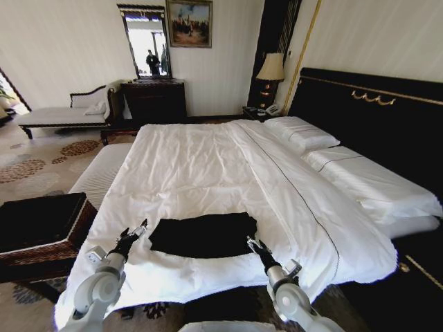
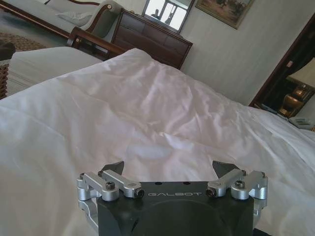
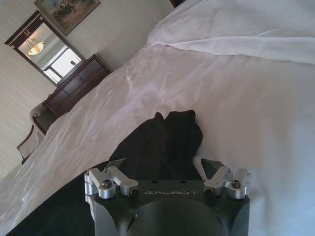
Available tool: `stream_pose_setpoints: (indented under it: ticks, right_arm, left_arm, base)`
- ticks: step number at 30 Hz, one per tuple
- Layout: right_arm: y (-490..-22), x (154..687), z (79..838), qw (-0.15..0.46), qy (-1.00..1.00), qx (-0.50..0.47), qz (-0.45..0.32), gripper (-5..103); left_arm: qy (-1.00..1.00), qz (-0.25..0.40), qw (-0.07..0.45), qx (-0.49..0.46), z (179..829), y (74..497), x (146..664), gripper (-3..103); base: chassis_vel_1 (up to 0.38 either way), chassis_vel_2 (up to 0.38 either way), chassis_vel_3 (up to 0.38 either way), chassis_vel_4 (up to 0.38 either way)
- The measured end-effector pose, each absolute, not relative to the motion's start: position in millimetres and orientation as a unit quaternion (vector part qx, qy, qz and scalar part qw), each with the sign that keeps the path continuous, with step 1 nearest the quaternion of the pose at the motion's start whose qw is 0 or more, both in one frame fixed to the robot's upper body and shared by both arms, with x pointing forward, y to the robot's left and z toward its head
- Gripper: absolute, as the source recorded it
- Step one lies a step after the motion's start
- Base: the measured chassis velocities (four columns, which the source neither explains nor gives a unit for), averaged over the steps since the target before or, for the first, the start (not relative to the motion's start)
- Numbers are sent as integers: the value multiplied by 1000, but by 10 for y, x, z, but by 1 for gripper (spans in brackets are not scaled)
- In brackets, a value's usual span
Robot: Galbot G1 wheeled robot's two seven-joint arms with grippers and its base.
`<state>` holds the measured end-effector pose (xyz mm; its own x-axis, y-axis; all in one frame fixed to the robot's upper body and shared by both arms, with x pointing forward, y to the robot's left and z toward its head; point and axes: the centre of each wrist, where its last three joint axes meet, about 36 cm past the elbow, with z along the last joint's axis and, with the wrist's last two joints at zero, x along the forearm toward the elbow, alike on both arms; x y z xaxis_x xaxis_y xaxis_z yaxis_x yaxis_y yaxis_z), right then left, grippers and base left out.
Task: Fold the clothes on the bed and place them into the basket.
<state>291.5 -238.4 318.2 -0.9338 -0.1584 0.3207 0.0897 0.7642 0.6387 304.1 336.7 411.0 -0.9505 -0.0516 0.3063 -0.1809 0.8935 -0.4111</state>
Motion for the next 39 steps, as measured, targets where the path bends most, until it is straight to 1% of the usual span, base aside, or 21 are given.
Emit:
stream_pose_setpoints:
  ticks: [1, 3, 4, 5, 6, 8, 9, 11, 12, 15, 17, 18, 19, 21, 22, 23, 24, 31, 39]
  right_arm:
    - [-2384, 2915, 3182, 181, -922, 19, -343, 85]
    - [-2390, 2921, 3191, 178, -922, 20, -344, 74]
    - [-2390, 2922, 3193, 178, -922, 21, -344, 74]
    - [-2388, 2924, 3198, 176, -922, 22, -345, 68]
    - [-2388, 2924, 3198, 176, -922, 22, -345, 68]
    - [-2369, 2923, 3203, 175, -921, 25, -347, 57]
    - [-2356, 2918, 3204, 175, -921, 26, -348, 57]
    - [-2337, 2898, 3197, 177, -921, 29, -347, 47]
    - [-2337, 2898, 3197, 177, -921, 29, -347, 47]
    - [-2336, 2859, 3189, 178, -922, 33, -342, 30]
    - [-2343, 2849, 3193, 178, -923, 34, -340, 30]
    - [-2356, 2834, 3211, 176, -924, 35, -339, 20]
    - [-2362, 2825, 3226, 175, -924, 35, -338, 20]
    - [-2369, 2804, 3260, 171, -925, 38, -336, 9]
    - [-2369, 2804, 3260, 171, -925, 38, -336, 9]
    - [-2372, 2792, 3278, 169, -926, 40, -336, 4]
    - [-2374, 2786, 3290, 168, -926, 41, -335, 2]
    - [-2409, 2716, 3445, 159, -927, 47, -336, 0]
    - [-2435, 2468, 3459, 180, -924, 39, -335, 0]
  left_arm:
    - [-962, 223, 145, 60, 4110, 3367, 3041, 100]
    - [-962, 222, 146, 63, 4111, 3365, 3023, 100]
    - [-962, 222, 146, 65, 4110, 3368, 3019, 100]
    - [-962, 222, 145, 68, 4109, 3373, 3014, 100]
    - [-962, 222, 145, 68, 4109, 3373, 3014, 100]
    - [-961, 222, 146, 78, 4090, 3397, 3009, 100]
    - [-960, 222, 147, 81, 4082, 3408, 3008, 100]
    - [-960, 223, 147, 87, 4066, 3434, 3004, 100]
    - [-960, 223, 147, 87, 4066, 3434, 3004, 100]
    - [-959, 222, 147, 91, 4060, 3460, 2995, 100]
    - [-959, 223, 146, 92, 4058, 3465, 2994, 100]
    - [-959, 223, 146, 94, 4054, 3473, 2993, 100]
    - [-959, 223, 147, 95, 4051, 3477, 2992, 100]
    - [-959, 223, 147, 98, 4041, 3491, 2991, 100]
    - [-959, 223, 147, 98, 4041, 3491, 2991, 100]
    - [-958, 223, 147, 100, 4033, 3503, 2993, 100]
    - [-958, 223, 147, 101, 4027, 3512, 2994, 100]
    - [-956, 220, 155, 115, 3919, 3635, 3004, 100]
    - [-954, 217, 161, 130, 3782, 3768, 3037, 100]
  base:
    - [0, 0, 0, 0]
    - [0, 0, 0, 0]
    - [0, 0, 0, 0]
    - [0, 0, 0, 0]
    - [0, 0, 0, 0]
    - [0, 0, 0, 0]
    - [0, 0, 0, 0]
    - [0, 0, 0, 0]
    - [0, 0, 0, 0]
    - [0, 0, 0, 0]
    - [0, 0, 0, 0]
    - [0, 0, 0, 0]
    - [0, 0, 0, 0]
    - [0, 0, 0, 0]
    - [0, 0, 0, 0]
    - [0, 0, 0, 0]
    - [0, 0, 0, 0]
    - [0, 0, 0, 0]
    - [0, 0, 0, 0]
